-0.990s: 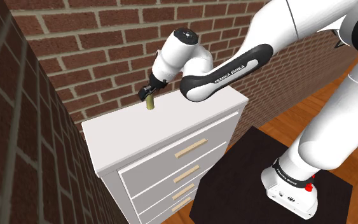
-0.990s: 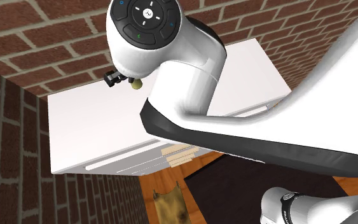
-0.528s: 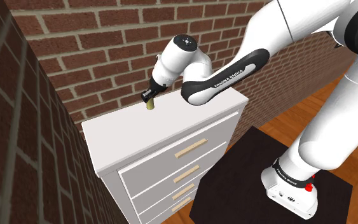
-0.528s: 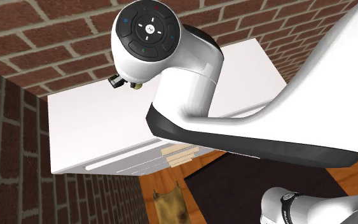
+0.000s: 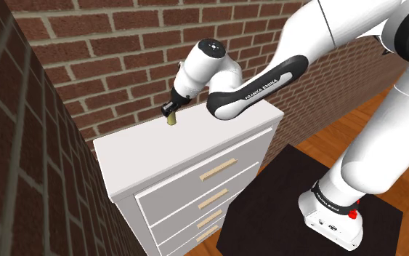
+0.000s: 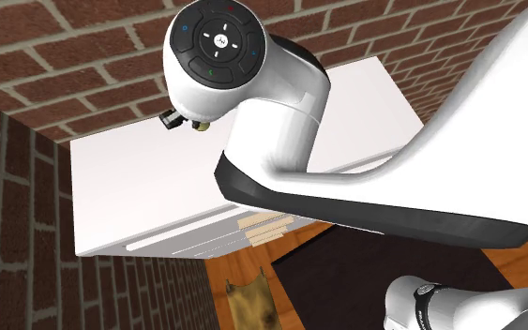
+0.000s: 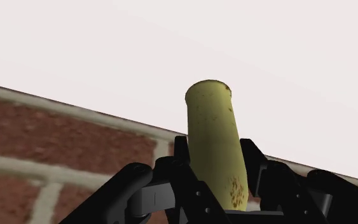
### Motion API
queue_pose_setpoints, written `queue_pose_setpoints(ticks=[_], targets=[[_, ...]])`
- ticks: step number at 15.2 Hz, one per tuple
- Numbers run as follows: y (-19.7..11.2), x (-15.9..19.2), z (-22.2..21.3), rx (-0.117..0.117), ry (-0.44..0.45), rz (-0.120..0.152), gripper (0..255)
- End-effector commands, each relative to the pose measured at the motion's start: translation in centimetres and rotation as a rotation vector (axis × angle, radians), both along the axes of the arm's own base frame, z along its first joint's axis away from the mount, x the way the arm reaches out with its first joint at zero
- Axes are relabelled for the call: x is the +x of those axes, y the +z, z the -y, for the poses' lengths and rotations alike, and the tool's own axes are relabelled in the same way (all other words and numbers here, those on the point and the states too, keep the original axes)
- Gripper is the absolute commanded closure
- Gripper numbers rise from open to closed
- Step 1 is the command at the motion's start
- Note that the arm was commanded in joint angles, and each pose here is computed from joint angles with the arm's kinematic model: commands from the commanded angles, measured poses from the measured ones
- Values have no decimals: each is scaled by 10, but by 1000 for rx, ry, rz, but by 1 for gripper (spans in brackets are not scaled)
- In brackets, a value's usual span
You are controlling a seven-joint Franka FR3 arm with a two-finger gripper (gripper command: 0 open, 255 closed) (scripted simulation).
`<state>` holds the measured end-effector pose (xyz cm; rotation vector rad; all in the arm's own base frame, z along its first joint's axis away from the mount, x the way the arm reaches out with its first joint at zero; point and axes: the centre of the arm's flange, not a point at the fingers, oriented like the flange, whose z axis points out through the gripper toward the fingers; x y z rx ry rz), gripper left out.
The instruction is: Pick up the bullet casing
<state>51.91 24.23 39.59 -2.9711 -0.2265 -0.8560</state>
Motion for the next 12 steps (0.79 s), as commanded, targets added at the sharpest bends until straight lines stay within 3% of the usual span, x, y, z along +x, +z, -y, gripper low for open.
queue_pose_setpoints(ticks=[1,12], targets=[[7,0,0,0,0,-1,255],[65,0,0,0,0,-1,255]])
